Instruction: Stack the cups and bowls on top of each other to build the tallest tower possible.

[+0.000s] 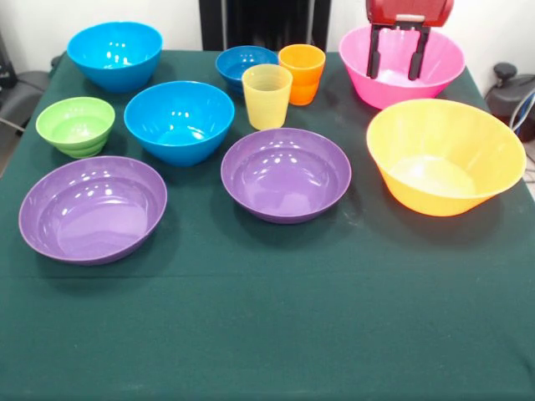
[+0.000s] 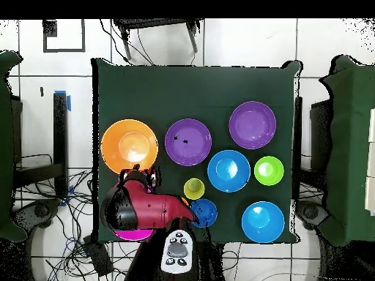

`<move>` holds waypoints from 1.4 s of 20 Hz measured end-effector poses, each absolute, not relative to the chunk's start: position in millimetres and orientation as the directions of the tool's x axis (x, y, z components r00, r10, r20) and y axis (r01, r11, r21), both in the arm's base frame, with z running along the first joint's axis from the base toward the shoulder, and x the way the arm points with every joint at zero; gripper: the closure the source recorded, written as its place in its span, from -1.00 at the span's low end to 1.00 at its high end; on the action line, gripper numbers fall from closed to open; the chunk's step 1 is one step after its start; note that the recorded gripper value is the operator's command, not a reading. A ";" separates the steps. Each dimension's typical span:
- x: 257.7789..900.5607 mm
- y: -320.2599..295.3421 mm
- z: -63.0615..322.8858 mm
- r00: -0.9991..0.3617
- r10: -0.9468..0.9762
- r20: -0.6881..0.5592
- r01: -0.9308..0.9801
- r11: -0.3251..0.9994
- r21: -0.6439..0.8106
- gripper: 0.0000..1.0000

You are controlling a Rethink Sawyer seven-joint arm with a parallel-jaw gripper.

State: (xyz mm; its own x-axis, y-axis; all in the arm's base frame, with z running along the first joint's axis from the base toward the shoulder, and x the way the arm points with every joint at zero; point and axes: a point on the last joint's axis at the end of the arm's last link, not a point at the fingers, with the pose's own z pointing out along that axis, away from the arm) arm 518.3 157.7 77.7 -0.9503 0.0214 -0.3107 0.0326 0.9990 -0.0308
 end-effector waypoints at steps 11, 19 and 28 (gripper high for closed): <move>524.3 143.5 92.7 -0.935 -0.012 -0.355 0.006 0.999 -0.049 -1.00; 533.2 153.4 84.3 -0.915 -0.026 -0.403 -0.001 0.998 -0.063 -1.00; 544.5 165.0 69.2 -0.907 -0.030 -0.419 0.004 0.997 -0.079 -1.00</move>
State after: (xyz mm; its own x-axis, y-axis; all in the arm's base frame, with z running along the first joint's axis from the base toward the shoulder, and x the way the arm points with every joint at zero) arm 544.5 165.0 69.2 -0.9074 -0.0298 -0.4193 0.0039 0.9968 -0.0793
